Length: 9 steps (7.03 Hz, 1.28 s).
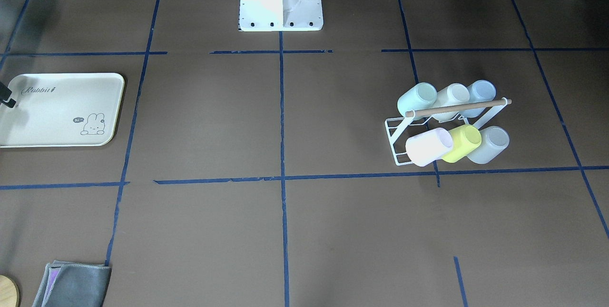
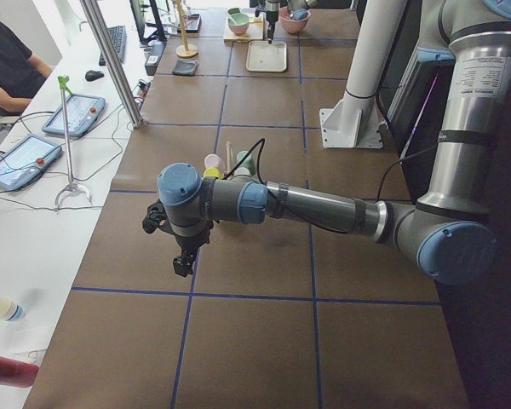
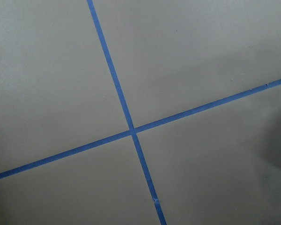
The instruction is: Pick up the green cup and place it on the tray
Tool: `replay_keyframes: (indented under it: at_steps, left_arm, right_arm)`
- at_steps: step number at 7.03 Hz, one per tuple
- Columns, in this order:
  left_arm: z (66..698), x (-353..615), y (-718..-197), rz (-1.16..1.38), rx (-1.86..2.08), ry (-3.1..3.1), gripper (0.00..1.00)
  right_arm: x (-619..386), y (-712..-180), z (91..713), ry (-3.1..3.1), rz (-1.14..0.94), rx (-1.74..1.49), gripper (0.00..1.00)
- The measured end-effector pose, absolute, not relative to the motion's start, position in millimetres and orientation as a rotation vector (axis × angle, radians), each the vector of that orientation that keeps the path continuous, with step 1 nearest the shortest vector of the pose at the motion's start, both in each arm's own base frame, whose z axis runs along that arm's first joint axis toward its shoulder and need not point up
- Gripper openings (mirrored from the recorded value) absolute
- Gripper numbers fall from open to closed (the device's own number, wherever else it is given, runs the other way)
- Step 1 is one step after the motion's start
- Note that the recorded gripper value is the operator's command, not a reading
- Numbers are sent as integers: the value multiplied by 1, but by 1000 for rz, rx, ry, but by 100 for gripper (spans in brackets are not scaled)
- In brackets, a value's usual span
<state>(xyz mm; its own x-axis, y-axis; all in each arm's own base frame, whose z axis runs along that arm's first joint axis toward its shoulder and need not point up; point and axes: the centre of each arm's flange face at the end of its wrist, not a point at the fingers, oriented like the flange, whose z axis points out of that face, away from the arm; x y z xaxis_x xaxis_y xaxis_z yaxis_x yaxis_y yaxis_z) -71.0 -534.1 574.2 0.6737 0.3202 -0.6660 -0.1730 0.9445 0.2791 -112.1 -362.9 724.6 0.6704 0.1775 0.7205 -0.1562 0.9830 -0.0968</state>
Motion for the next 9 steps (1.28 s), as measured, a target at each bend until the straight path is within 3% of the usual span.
replay_keyframes:
  at_steps: [8,9]
  left_arm:
    - [573,-71,-534,282,202,783,100]
    - [573,-71,-534,283,202,783,100]
  right_arm:
    - [-114,-364,723,-820,181,-29,36]
    - [-115,-364,723,-820,180,-30,21]
